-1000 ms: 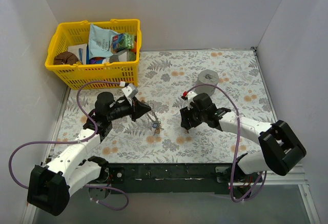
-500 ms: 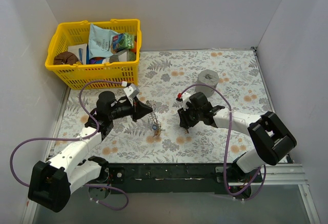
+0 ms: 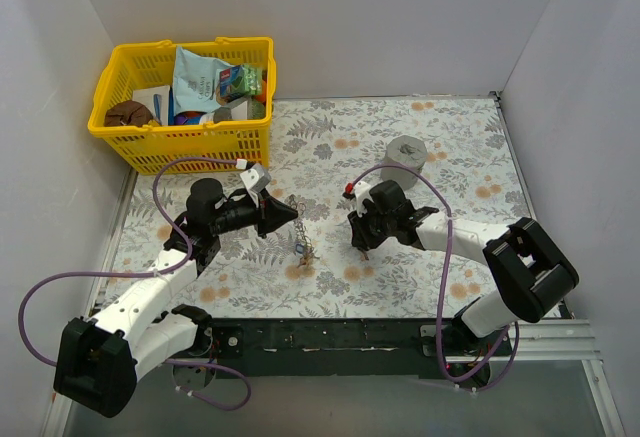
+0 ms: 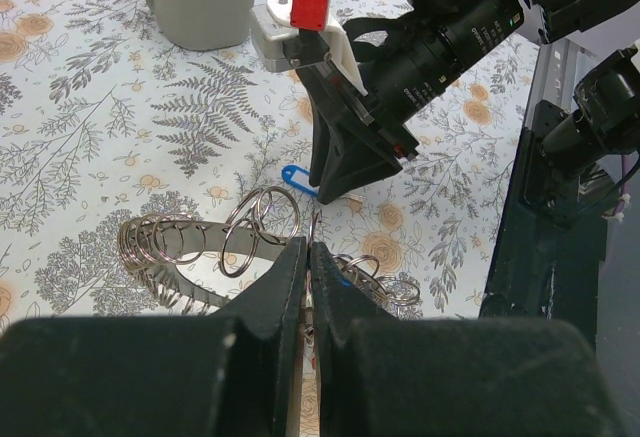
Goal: Put the keys on the keyring
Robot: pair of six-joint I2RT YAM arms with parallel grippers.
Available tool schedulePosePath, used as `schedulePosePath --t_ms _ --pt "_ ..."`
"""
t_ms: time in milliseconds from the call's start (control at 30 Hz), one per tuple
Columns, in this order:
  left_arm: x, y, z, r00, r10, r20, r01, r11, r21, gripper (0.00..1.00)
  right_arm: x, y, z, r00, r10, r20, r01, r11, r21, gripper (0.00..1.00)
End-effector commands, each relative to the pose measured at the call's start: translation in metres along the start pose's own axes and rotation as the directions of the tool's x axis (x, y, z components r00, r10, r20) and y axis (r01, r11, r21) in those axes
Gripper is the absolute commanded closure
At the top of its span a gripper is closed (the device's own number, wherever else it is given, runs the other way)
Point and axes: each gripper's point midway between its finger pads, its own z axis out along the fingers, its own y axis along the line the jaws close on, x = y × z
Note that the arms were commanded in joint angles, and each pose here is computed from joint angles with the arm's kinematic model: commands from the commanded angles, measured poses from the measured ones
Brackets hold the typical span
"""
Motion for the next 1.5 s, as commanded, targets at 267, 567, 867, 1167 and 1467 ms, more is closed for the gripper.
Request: schedulePosePath --t_ms 267,567,867,1167,1467 --pt "-0.019 -0.011 0.000 0.997 0.056 0.056 -0.059 0.997 0.051 1.00 0.000 -0.006 0.000 1.000 -0.015 0.012 0.014 1.000 0.027 0.65" --pt "-0.021 -0.011 0.000 0.996 0.058 0.062 -0.061 0.997 0.051 1.00 0.002 -0.009 -0.006 1.000 -0.012 0.018 0.011 0.998 0.054 0.64" --pt "-0.021 -0.013 0.000 0.996 0.054 0.073 -0.059 0.996 0.061 1.00 0.001 -0.004 -0.007 0.999 -0.011 0.031 0.010 1.000 0.030 0.96" --pt "-0.021 -0.014 0.000 0.995 0.064 0.071 -0.068 0.995 0.067 1.00 -0.019 0.000 -0.025 0.996 -0.028 0.083 0.024 0.999 0.038 0.99" --pt "-0.023 -0.017 -0.002 0.994 0.089 0.071 -0.094 0.993 0.078 1.00 -0.061 0.019 -0.058 0.972 -0.083 0.221 0.087 0.996 -0.007 0.99"
